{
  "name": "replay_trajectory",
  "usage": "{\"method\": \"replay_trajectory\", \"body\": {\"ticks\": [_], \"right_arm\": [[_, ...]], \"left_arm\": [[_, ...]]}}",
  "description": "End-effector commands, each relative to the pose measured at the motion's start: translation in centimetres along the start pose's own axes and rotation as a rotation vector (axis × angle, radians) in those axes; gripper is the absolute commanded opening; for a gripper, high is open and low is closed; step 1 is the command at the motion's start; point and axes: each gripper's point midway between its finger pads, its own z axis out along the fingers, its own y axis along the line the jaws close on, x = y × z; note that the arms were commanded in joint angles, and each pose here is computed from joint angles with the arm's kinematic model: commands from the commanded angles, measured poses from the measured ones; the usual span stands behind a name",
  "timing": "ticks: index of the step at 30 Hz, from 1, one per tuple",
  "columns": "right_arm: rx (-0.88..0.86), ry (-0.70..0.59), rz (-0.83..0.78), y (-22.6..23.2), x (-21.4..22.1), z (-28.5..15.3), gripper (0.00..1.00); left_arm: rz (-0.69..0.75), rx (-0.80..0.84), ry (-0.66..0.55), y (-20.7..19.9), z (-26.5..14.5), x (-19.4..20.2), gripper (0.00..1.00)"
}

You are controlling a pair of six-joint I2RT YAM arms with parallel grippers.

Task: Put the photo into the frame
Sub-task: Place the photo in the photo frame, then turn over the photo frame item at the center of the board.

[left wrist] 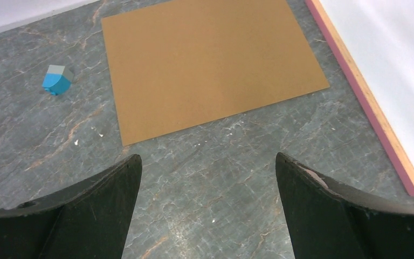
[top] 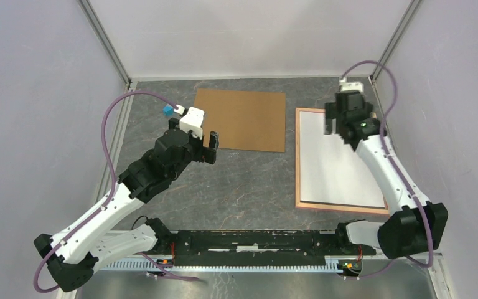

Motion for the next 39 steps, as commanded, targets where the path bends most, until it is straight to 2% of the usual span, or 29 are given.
{"method": "replay_trajectory", "body": {"ticks": [1,4,8,10,13,17,23,26,30,34,39], "right_arm": [[-0.333,-0.049,0.077,9.9,2.5,-2.0,0.98],[-0.584,-0.056,0.039,16.2,6.0,-3.4,0.98],[-0.879,-0.059,0.000,21.6,10.1,-5.5,0.98],[-0.950,-0.073,-0.005,22.9,10.8,-6.0,0.98],[-1.005,-0.117,-0.016,24.3,10.1,-6.2,0.98],[-1.010,-0.166,-0.009,25.6,8.2,-5.4,0.98],[-0.899,-0.176,-0.035,28.2,4.1,-1.2,0.98],[-0.857,-0.210,-0.064,30.1,0.1,1.2,0.98],[-0.777,-0.229,-0.051,31.7,-3.9,5.6,0.98],[-0.677,-0.284,0.038,31.8,-8.4,9.9,0.98],[-0.573,-0.291,0.085,31.8,-11.8,14.8,0.98]], "left_arm": [[0.032,-0.067,-0.062,1.3,0.2,-1.5,0.99],[0.024,-0.077,-0.061,1.6,0.1,-1.7,0.99],[0.026,-0.122,-0.058,2.4,0.8,-1.0,0.99],[0.028,-0.167,-0.036,3.0,1.4,-0.1,0.99],[-0.045,-0.189,0.008,2.7,2.4,1.5,0.99],[-0.312,-0.190,0.072,1.2,3.3,5.0,1.00],[-0.770,-0.153,0.114,-2.1,6.0,9.5,1.00],[-0.929,-0.141,0.116,-3.4,7.8,10.9,1.00],[-0.955,-0.178,0.142,-3.8,9.5,12.2,1.00],[-0.985,-0.194,0.175,-4.5,11.1,13.7,1.00],[-0.972,-0.228,0.176,-4.5,12.7,14.9,1.00]]}}
